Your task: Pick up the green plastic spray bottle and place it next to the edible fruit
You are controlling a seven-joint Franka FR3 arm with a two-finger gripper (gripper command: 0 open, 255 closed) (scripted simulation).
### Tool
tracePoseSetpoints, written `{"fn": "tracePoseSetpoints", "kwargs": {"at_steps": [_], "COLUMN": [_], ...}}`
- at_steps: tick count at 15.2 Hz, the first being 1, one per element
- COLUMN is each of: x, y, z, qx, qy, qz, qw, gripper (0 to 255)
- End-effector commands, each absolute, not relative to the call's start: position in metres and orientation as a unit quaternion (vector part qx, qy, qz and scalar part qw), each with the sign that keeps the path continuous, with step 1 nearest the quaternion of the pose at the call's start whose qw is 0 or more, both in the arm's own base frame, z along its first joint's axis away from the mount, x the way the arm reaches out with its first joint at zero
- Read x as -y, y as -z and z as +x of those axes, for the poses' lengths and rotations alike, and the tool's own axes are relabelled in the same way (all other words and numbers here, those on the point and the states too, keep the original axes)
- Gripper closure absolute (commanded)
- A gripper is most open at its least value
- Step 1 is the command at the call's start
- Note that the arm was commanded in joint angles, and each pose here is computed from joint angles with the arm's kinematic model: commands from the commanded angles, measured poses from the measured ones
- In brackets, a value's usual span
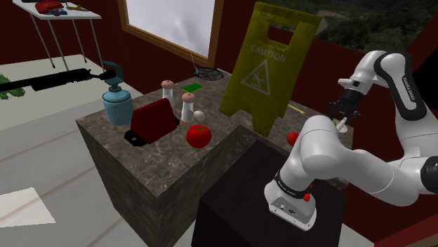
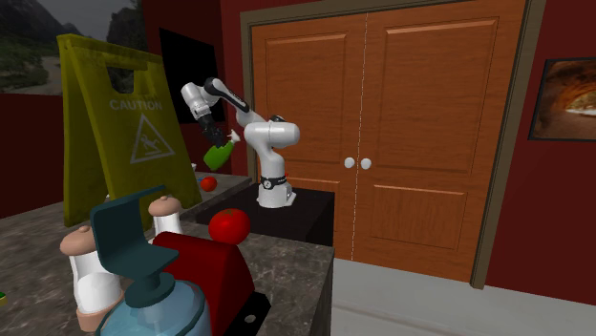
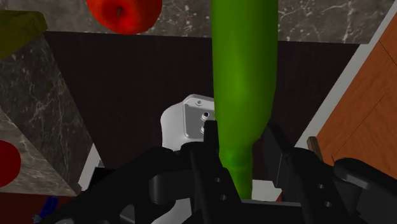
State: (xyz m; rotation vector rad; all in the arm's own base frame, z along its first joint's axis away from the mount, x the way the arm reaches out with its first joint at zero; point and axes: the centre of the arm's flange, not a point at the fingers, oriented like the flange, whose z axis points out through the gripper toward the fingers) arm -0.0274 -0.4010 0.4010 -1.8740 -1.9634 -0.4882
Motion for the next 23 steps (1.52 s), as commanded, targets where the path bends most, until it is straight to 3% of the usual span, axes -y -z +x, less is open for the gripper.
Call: {"fn": "tracePoseSetpoints", "kwargs": {"at_steps": [1, 15, 23], "x": [0.401, 0.401, 0.401], "y": [-0.391, -0.318, -0.318], "z": [-0.027, -0.027, -0.027], "qx": [0.699, 0.699, 0.699], "qy": [0.174, 0.174, 0.174], "qz": [-0.667, -0.667, -0.667], "qw": [0.19, 0.19, 0.19], "gripper": [255, 255, 255]}}
